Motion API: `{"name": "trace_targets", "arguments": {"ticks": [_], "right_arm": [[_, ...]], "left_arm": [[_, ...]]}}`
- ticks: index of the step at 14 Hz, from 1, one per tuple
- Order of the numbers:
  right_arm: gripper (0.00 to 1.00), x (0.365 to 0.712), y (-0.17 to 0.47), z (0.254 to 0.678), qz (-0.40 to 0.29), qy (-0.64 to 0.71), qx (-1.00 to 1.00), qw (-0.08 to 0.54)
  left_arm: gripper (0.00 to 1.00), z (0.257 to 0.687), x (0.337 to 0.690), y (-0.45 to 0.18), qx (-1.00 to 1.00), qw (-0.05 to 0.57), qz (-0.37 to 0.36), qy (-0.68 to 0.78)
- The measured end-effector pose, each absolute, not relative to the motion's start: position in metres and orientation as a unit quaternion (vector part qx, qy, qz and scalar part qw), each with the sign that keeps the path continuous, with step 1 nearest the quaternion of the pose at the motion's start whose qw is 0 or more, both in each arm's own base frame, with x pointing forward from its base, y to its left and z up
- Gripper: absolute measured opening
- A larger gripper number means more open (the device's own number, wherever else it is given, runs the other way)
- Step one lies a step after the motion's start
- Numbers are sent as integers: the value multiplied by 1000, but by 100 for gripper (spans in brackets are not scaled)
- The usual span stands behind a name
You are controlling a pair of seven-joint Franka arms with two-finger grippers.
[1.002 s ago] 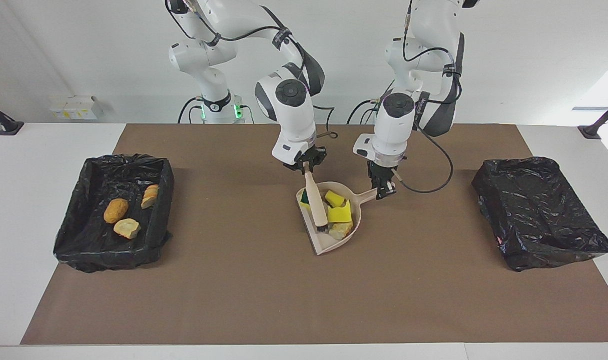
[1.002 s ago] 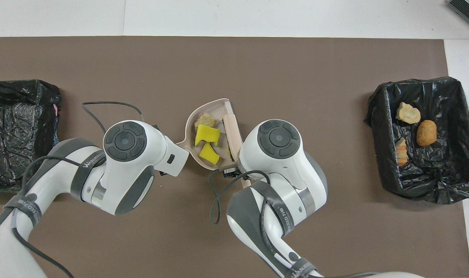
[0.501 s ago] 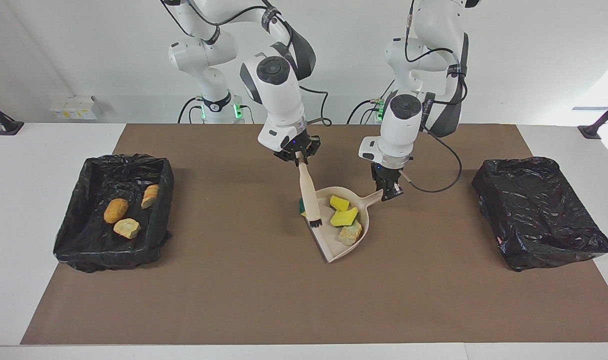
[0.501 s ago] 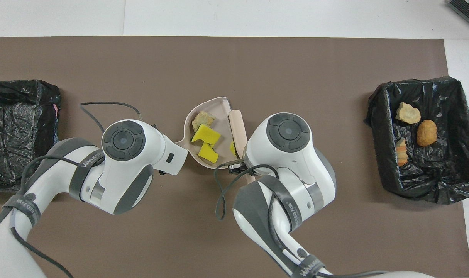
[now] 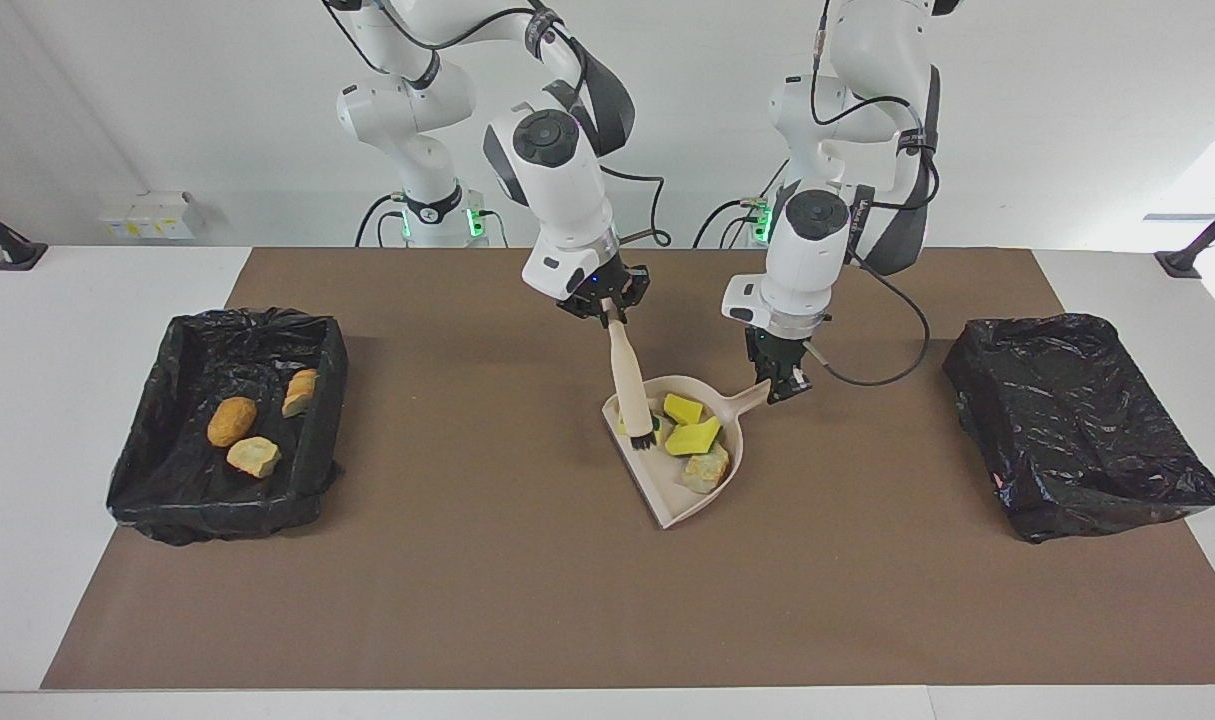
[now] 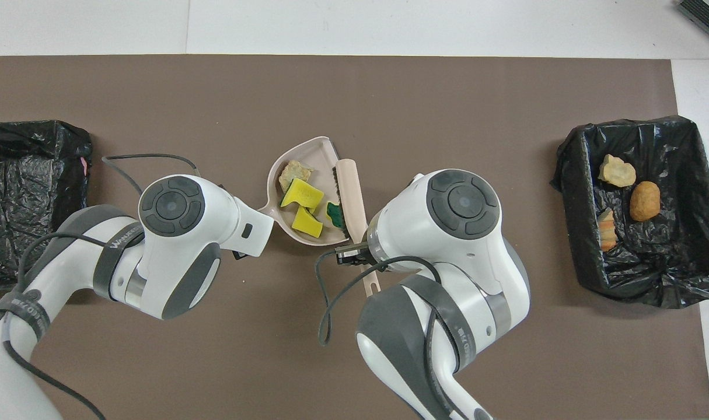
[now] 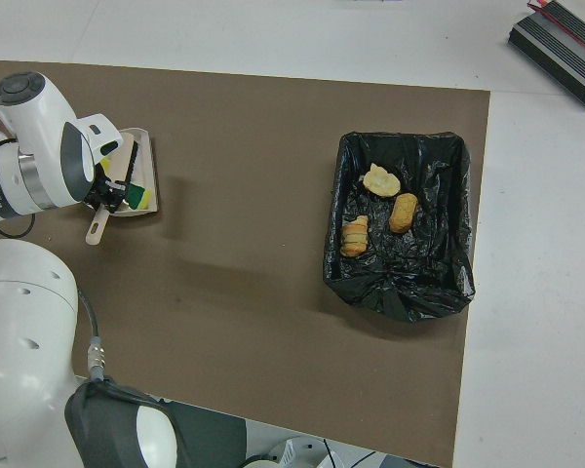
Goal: Sweep and dump trash in bin
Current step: 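Carry the loaded dustpan with the left gripper over the nearby bin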
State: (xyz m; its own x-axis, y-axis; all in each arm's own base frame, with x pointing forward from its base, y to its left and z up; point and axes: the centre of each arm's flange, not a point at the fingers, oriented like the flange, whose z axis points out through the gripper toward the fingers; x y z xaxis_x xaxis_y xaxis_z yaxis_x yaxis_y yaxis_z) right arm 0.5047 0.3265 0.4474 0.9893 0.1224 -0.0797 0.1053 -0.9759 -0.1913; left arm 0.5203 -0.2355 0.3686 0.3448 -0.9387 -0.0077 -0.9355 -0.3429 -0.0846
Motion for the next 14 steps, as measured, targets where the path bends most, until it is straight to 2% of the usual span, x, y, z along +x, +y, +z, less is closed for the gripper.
{"name": "trace_targets", "arguments": {"ticks": [3, 8, 14], "right_arm": [[25, 494, 325, 444, 61, -8, -997, 51], [25, 416, 364, 439, 60, 17, -998, 8], [25, 340, 426, 404, 44, -9, -999, 14]], "left_arm": [[31, 387, 527, -218, -835, 31, -18, 549], [31, 416, 539, -148, -864, 25, 10, 502], [31, 494, 556, 14, -873, 22, 27, 486]]}}
